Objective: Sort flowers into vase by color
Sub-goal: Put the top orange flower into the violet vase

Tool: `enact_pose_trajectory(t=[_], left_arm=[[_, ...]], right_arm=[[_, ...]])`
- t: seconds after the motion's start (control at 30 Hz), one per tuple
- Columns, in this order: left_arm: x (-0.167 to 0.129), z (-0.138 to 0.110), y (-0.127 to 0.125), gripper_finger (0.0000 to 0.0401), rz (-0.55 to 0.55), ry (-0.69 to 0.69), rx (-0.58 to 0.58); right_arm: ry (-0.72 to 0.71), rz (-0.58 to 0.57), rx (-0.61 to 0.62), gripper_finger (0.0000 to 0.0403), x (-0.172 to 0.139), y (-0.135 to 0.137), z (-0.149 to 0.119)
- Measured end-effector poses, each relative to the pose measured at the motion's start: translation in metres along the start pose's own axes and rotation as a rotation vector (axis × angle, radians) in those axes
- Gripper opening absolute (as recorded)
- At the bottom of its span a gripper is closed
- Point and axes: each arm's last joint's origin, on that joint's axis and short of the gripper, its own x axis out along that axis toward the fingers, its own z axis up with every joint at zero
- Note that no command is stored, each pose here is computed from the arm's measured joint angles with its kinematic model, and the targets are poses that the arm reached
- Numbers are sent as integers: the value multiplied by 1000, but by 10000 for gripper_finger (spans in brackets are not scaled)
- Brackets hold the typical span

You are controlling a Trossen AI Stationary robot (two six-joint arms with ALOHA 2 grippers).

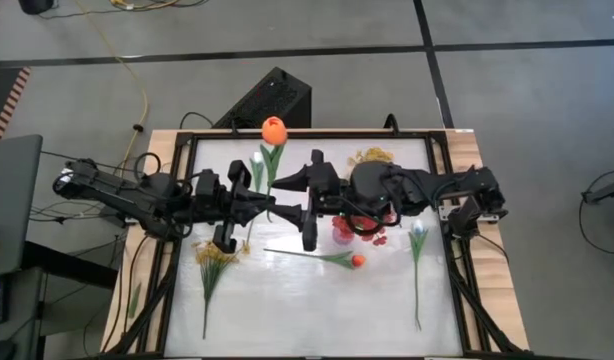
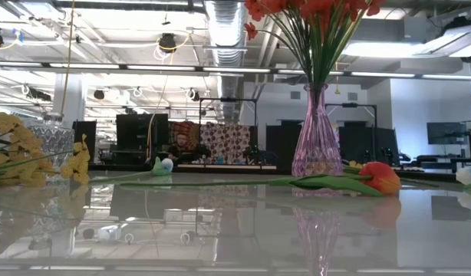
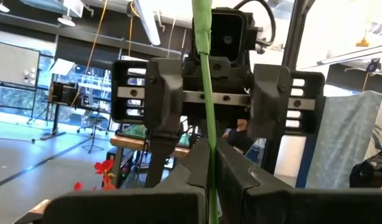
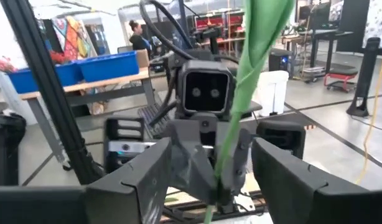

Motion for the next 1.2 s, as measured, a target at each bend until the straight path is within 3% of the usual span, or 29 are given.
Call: enact_pose_trajectory(t=[0.13, 0.37, 0.43, 0.53, 0.67, 0.87, 1.03, 1.2], left_arm=[[0, 0, 0, 0, 2, 1, 0], [0, -1, 1, 3, 27, 8, 3], [0, -3, 2, 10, 46, 28, 29], [-1, -9, 0, 33, 46, 89, 118], [-9, -12, -1, 76, 81, 172, 186], [-32, -3, 7, 127, 203, 280, 197], [-41, 0, 14, 139, 258, 329, 199], [-38, -3, 18, 139, 279, 336, 203]], right_arm=[[1, -5, -1, 188, 1, -1, 0], [5, -4, -7, 39, 0, -1, -1], [19, -7, -44, 17, -1, 0, -2], [39, -16, -66, 23, -10, 3, 1], [106, -53, -104, 18, -48, 9, 13], [203, -230, -155, 16, -114, 30, 16], [143, -351, -138, 18, -161, 48, 20], [160, -364, -84, 18, -191, 58, -6]])
